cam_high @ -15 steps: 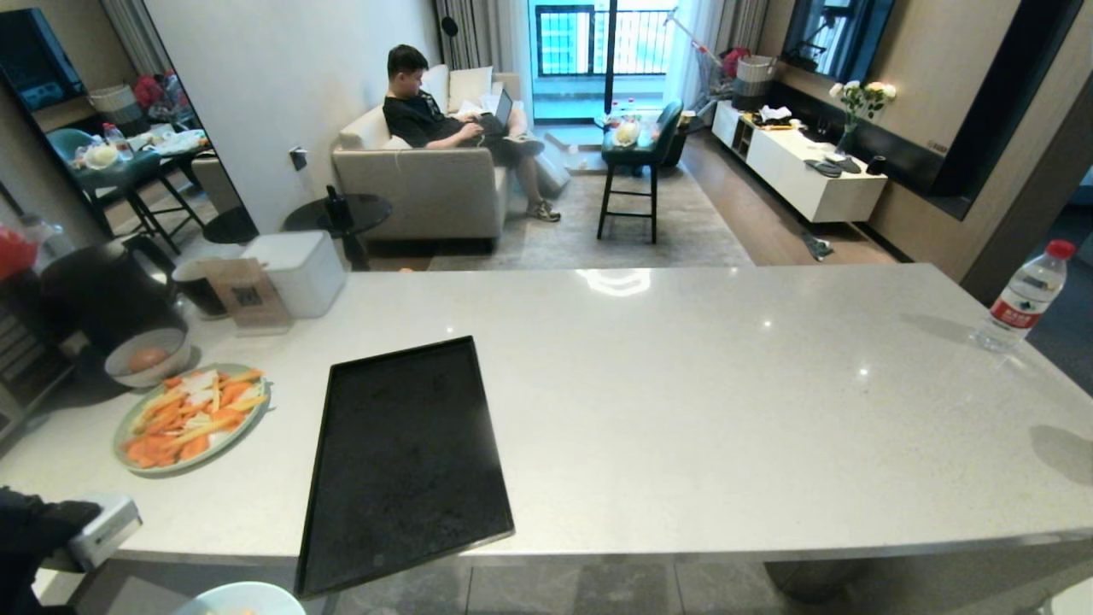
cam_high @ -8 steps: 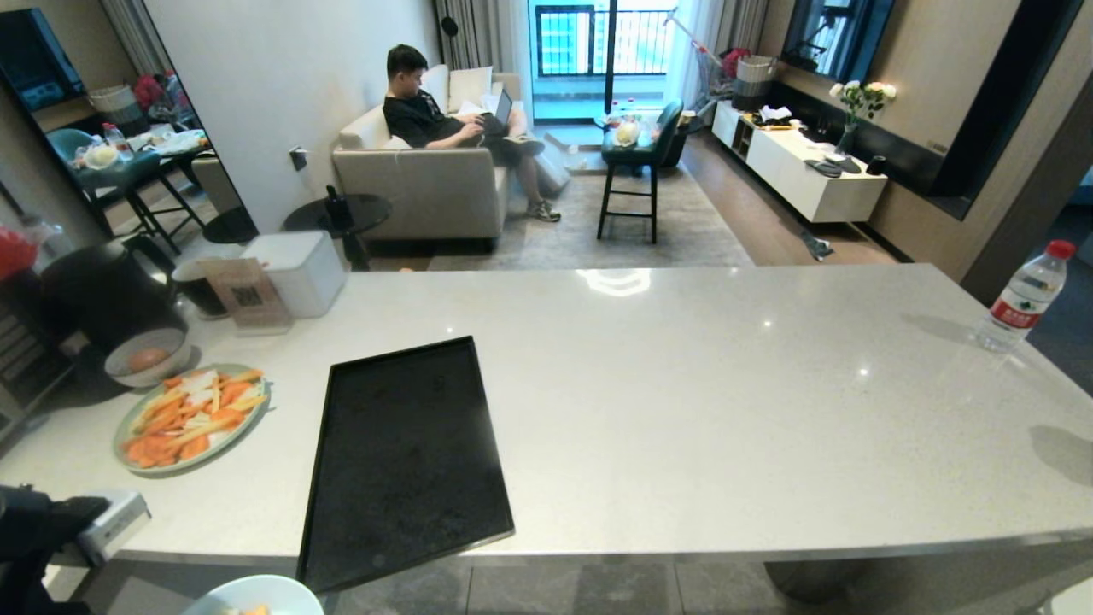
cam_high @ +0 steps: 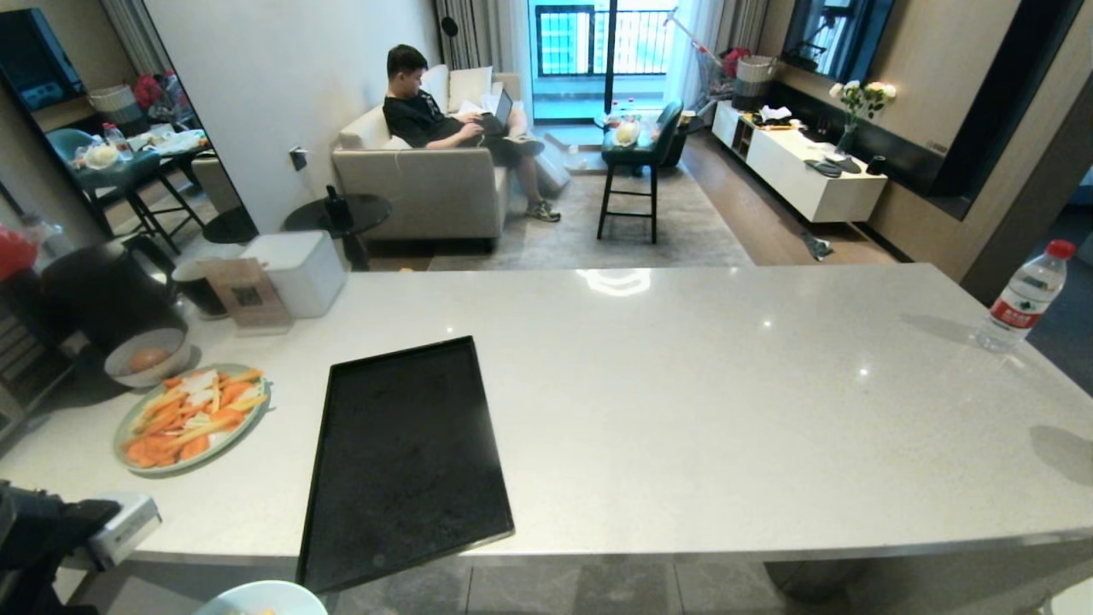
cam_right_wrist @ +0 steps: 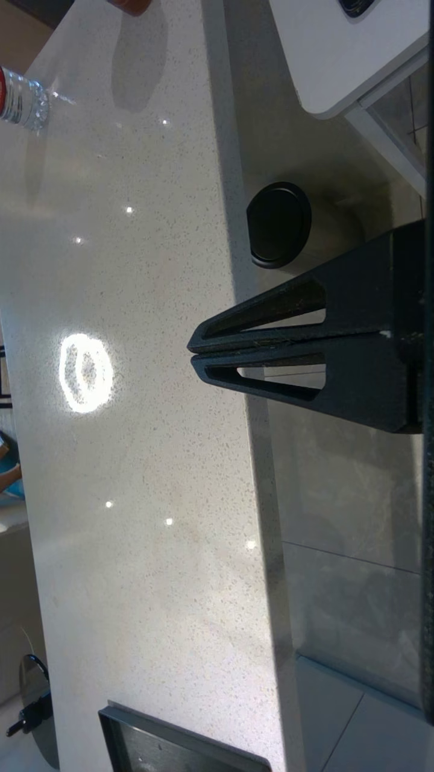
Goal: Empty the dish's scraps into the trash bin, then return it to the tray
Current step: Move the bowl over the trash can
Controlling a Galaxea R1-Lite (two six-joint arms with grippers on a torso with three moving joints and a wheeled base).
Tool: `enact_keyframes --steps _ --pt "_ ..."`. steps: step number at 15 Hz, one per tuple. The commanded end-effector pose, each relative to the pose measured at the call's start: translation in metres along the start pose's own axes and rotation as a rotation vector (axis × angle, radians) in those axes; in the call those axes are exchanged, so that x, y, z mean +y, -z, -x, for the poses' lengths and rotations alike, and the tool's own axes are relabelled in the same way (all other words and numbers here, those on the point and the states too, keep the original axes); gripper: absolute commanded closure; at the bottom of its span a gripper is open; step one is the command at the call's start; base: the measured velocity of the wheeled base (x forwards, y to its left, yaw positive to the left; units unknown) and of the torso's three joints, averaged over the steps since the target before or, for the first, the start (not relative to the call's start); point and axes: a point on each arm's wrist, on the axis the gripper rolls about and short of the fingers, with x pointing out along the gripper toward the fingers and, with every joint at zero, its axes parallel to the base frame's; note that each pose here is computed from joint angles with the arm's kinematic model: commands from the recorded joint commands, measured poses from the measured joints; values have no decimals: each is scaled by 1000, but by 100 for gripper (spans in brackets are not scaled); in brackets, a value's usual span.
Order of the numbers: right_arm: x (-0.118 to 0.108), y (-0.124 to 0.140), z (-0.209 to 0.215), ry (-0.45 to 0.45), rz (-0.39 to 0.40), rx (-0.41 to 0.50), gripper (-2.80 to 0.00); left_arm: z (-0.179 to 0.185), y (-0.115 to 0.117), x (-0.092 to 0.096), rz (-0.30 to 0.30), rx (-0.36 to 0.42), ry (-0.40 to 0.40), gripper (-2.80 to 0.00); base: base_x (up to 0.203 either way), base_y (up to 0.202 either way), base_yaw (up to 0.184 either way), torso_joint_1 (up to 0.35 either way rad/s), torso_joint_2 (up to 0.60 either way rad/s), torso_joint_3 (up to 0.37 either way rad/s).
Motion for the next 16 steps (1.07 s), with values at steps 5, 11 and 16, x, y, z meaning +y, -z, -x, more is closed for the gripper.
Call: enact_keyframes --steps 5,11,16 --pt "0 0 0 0 -1 -2 0 -1 0 1 45 9 -13 0 0 0 0 0 0 0" --pt "0 0 0 0 -1 0 0 0 4 2 64 12 -32 0 0 0 0 0 0 0" --pt "0 0 0 0 -1 -2 0 0 9 3 66 29 -40 0 0 0 0 0 0 0"
